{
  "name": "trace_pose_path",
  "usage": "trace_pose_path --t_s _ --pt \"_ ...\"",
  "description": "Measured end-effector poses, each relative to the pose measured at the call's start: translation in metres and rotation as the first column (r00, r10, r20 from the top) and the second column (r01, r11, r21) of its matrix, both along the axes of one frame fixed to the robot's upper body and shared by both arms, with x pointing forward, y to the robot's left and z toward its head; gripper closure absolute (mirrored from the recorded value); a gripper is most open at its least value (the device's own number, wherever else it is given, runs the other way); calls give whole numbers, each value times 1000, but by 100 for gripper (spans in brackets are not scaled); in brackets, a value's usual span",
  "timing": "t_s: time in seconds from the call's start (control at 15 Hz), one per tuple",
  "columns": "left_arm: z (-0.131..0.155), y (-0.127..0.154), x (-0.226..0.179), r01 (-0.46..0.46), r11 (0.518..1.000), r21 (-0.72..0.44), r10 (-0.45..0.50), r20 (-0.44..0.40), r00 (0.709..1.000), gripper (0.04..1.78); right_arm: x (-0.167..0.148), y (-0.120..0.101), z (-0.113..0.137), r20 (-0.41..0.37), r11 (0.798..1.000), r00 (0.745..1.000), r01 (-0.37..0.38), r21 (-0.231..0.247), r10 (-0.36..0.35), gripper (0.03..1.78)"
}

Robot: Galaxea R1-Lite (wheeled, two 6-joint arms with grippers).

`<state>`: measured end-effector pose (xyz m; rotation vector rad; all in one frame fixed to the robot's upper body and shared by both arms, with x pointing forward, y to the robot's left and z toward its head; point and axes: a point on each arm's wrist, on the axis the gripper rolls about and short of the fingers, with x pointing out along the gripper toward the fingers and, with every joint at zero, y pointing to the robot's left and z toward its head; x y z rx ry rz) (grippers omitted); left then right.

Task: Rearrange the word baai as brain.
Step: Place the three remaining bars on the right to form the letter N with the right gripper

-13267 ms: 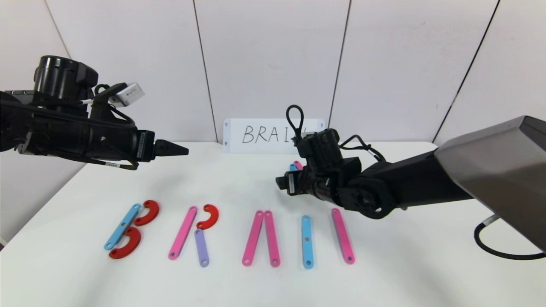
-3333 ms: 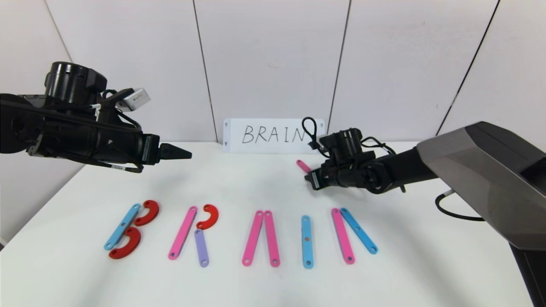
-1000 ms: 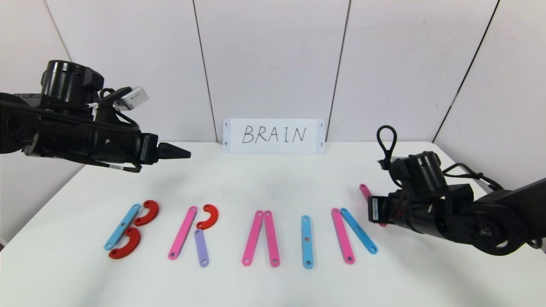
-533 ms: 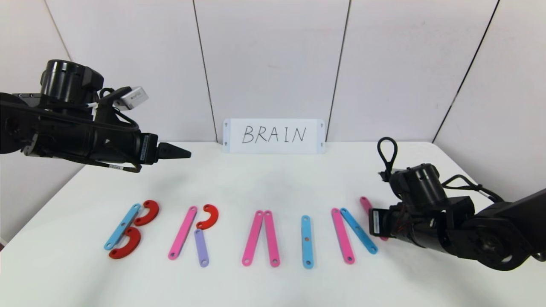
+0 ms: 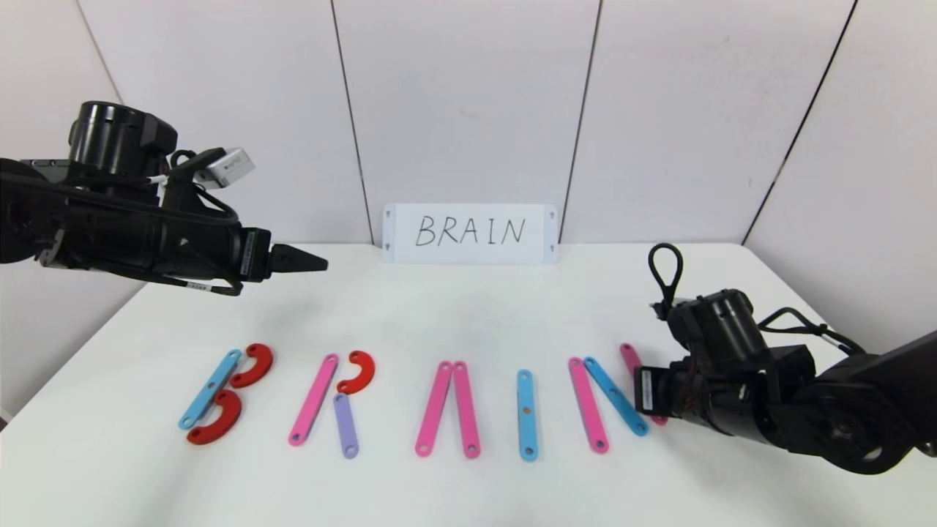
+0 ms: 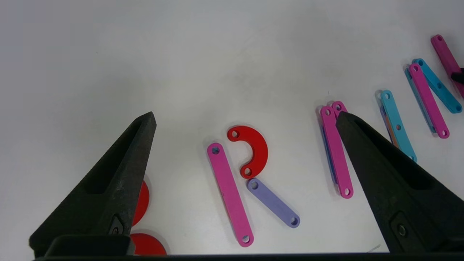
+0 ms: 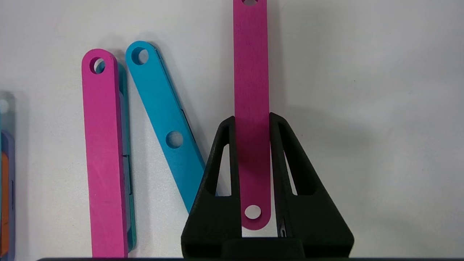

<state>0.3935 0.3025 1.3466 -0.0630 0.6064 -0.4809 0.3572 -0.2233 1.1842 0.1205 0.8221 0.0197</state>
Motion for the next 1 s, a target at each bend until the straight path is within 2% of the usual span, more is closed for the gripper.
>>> trace_pose_path --t_s 0.13,0.27,0.4,0.6,0.73,0.87,1.0 --pt "0 0 0 0 1000 0 0 -1 1000 9 -1 -1 -1 -4 1000 1000 0 -2 0 150" --pt "0 0 0 0 1000 0 0 -1 1000 9 -1 -1 -1 -5 1000 1000 0 -2 0 138" --pt "0 0 0 0 1000 0 0 -1 1000 9 -1 -1 -1 -6 1000 1000 1 -3 -1 114" --pt "0 0 -1 0 1000 0 0 0 1000 9 -1 -1 -1 -4 1000 1000 6 -2 -6 62" --pt "0 0 -1 2 1000 0 -2 1 1000 9 -1 -2 2 4 1000 1000 10 0 -10 35" --pt "0 0 -1 1 1000 0 -1 1 1000 9 -2 -3 5 16 1000 1000 12 3 -13 16" --pt "1 0 -1 1 1000 0 -1 2 1000 9 -1 -4 10 34 1000 999 13 5 -13 8"
